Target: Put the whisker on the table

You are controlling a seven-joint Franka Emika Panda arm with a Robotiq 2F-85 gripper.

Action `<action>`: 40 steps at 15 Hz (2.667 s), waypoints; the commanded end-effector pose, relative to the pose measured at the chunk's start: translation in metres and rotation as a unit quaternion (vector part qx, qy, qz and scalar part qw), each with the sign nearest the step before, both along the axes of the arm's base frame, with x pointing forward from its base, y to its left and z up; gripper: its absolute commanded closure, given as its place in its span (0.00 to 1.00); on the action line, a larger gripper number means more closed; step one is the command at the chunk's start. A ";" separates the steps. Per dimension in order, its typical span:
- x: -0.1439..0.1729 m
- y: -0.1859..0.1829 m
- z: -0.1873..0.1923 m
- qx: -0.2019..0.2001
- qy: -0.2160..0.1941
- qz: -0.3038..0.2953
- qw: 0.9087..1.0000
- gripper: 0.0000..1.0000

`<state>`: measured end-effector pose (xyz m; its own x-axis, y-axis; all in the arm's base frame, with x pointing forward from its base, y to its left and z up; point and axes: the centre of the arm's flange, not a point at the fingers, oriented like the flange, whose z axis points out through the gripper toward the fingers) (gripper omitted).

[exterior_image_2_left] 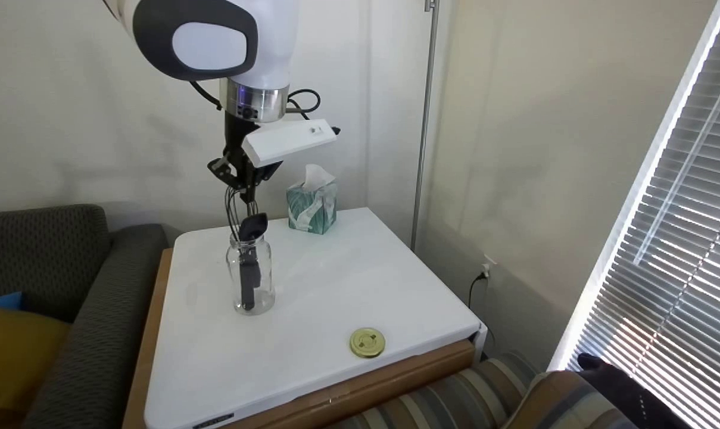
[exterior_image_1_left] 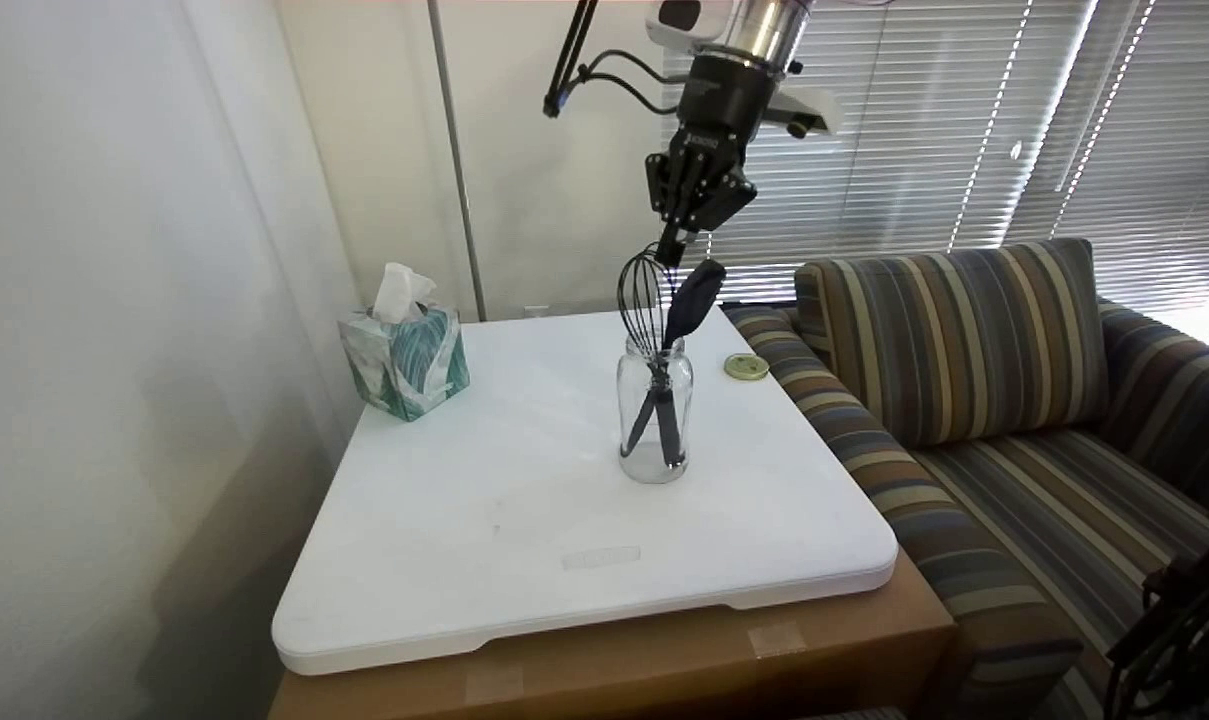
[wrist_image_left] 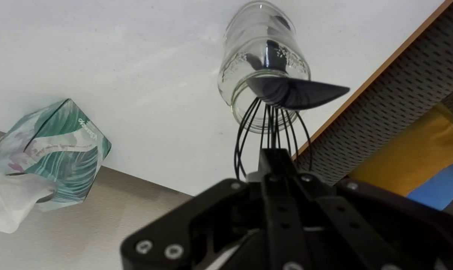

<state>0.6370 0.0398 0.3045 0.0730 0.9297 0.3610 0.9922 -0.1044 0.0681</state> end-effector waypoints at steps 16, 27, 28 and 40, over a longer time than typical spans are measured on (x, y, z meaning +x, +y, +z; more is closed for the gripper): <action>-0.002 0.009 0.087 -0.014 -0.063 0.019 0.998 1.00; -0.017 0.037 0.192 -0.076 -0.141 0.041 0.986 1.00; -0.019 0.040 0.201 -0.083 -0.148 0.045 0.984 1.00; -0.088 0.072 0.229 -0.233 -0.099 0.033 0.967 1.00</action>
